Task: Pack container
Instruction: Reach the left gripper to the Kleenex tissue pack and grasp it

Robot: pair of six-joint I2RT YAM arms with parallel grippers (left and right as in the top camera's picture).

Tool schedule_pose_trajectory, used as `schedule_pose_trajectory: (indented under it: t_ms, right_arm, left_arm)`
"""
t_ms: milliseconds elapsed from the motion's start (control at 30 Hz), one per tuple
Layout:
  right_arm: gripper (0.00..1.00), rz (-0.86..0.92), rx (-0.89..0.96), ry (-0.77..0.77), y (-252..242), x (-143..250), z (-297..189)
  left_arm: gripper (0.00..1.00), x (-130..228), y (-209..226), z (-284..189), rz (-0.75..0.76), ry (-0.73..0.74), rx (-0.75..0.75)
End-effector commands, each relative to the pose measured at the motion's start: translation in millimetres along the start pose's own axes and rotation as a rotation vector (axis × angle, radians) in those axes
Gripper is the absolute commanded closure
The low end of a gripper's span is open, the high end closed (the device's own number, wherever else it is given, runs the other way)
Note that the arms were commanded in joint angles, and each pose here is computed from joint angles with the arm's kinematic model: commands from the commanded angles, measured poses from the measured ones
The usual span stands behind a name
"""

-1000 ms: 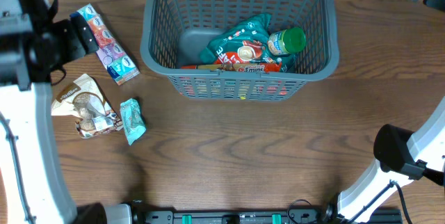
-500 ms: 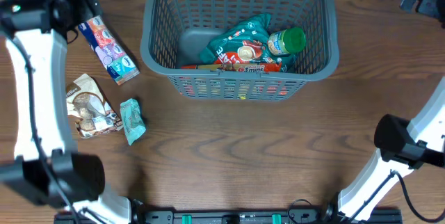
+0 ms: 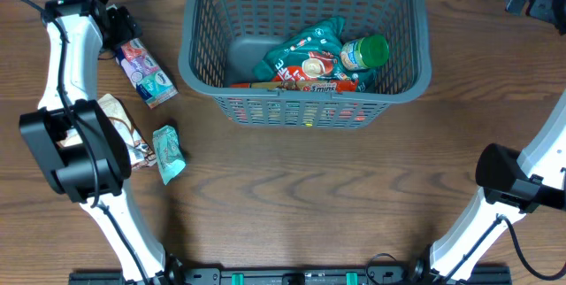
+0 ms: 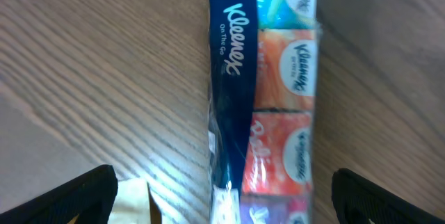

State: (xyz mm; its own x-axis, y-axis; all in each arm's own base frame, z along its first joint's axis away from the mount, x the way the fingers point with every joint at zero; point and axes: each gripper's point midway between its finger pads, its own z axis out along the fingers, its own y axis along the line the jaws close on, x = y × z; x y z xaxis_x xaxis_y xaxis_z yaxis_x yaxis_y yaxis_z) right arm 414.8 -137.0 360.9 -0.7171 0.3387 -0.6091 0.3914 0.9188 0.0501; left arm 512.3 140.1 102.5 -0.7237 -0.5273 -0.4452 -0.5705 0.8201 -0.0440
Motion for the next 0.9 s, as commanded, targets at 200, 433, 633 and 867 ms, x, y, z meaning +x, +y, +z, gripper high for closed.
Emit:
schedule_pose_trajectory:
  t_ms: [200,433,633,867]
  right_arm:
    - [0.01,-0.029,-0.009,0.009,8.4,1.9,2.4]
    - [0.01,-0.053,-0.027,0.011,21.5,3.5,2.4]
    - [0.01,-0.078,-0.044,0.012,34.0,5.3,1.7]
    - [0.01,-0.110,-0.054,0.012,40.5,6.4,1.3]
  left_arm:
    - [0.01,5.9,-11.0,22.2,0.021,0.035,0.058]
    - [0.01,10.6,-23.1,21.4,0.007,0.062,0.128]
    - [0.01,9.8,-22.8,24.4,0.007,0.057,0.124]
    - [0.01,28.5,-20.3,53.8,0.004,0.121,0.102]
